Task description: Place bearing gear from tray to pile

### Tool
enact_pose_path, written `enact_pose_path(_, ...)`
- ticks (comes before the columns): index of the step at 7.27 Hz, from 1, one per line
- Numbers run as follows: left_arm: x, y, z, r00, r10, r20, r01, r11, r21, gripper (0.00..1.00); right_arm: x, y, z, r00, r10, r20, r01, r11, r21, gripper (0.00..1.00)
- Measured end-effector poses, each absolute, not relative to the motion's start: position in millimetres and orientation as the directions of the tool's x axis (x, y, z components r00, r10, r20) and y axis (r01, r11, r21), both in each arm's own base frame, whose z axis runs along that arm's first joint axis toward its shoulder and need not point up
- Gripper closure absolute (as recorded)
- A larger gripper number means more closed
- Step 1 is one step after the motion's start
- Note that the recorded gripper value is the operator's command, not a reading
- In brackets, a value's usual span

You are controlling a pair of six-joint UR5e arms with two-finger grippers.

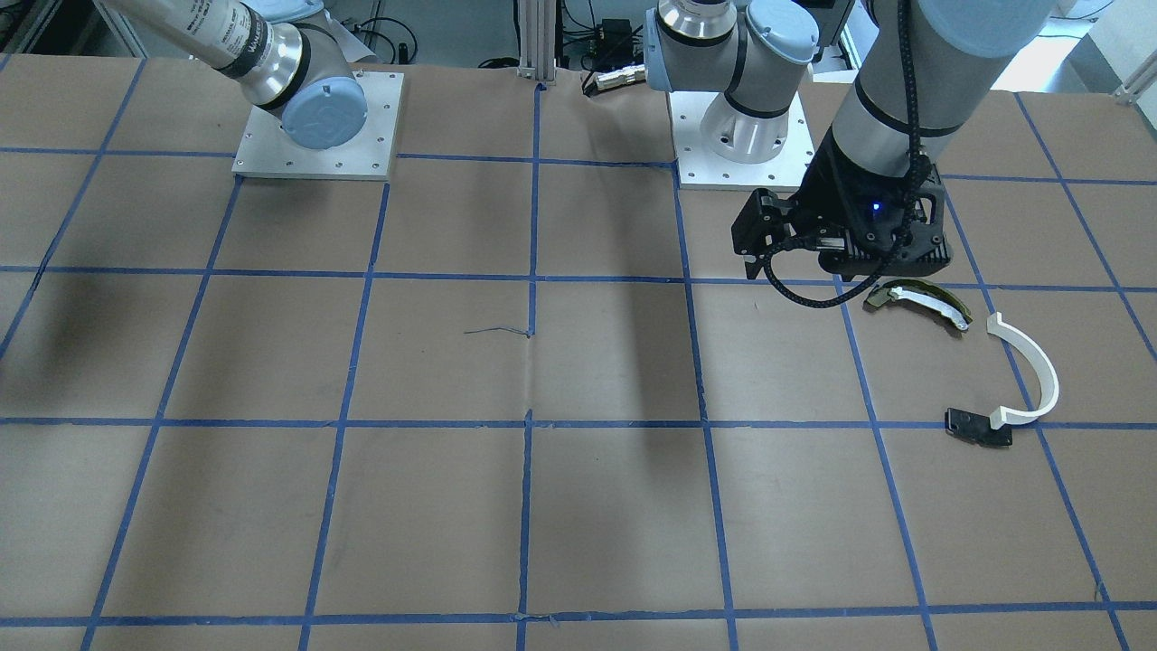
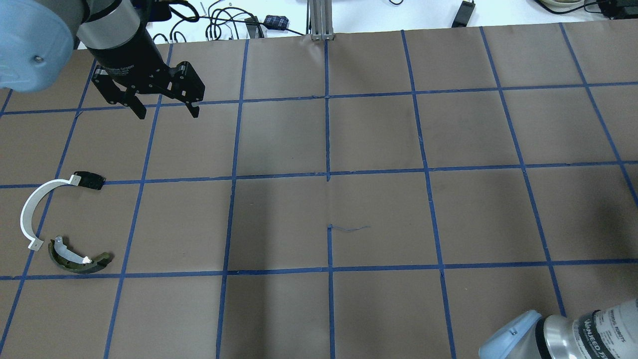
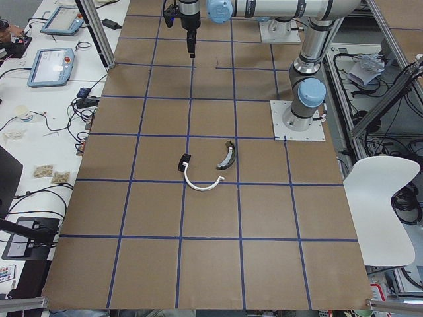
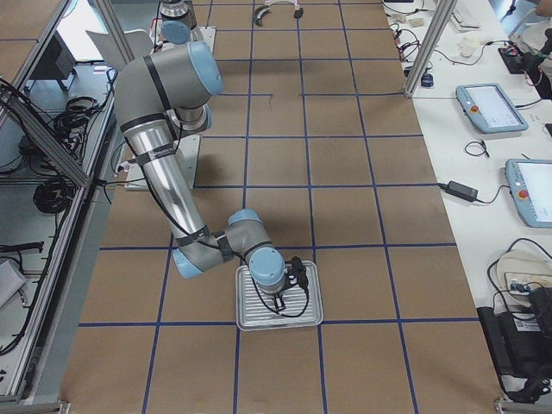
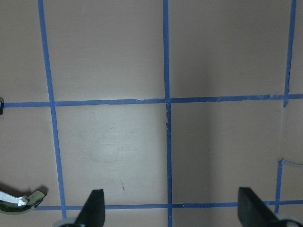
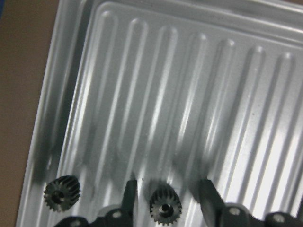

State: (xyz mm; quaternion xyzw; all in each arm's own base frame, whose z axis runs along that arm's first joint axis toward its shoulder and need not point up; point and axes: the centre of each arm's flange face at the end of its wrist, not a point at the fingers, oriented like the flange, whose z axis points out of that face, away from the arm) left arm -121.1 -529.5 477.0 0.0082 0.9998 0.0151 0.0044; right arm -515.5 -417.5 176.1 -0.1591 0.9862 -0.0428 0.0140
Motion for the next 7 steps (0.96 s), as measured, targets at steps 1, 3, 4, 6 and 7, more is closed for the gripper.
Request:
enact_pose_path(1, -121.1, -529.4, 477.1, -1.0, 0.017, -0.009, 0.016, 0.999, 0.03, 0.0, -515.6, -417.4, 176.6, -0.946, -0.323, -0.013, -0.321, 0.943, -0.089, 0.97)
enact_pose_path(3, -121.1, -529.3, 477.4, -1.0, 0.017, -0.009, 0.016, 0.999, 0.03, 0.0, -516.0, -415.2, 181.8, -0.942, -0.334, -0.011, -0.333, 0.941, -0.064, 0.99)
enact_pose_path(4, -121.1, -529.3, 477.8, -1.0, 0.017, -0.009, 0.016, 0.999, 0.029, 0.0, -514.7, -415.5, 194.5, -0.941, -0.339, 0.006, -0.339, 0.94, -0.051, 0.99)
enact_pose_path(6, -121.1, -529.2, 477.9, -1.0, 0.017, -0.009, 0.016, 0.999, 0.029, 0.0, -488.3, -433.6, 249.1, -0.935, -0.35, 0.049, -0.353, 0.933, -0.065, 0.97)
enact_pose_path(7, -121.0, -529.0, 477.8, -1.0, 0.017, -0.01, 0.016, 0.999, 0.029, 0.0, -455.4, -452.2, 284.4, -0.935, -0.349, 0.056, -0.353, 0.932, -0.078, 0.97)
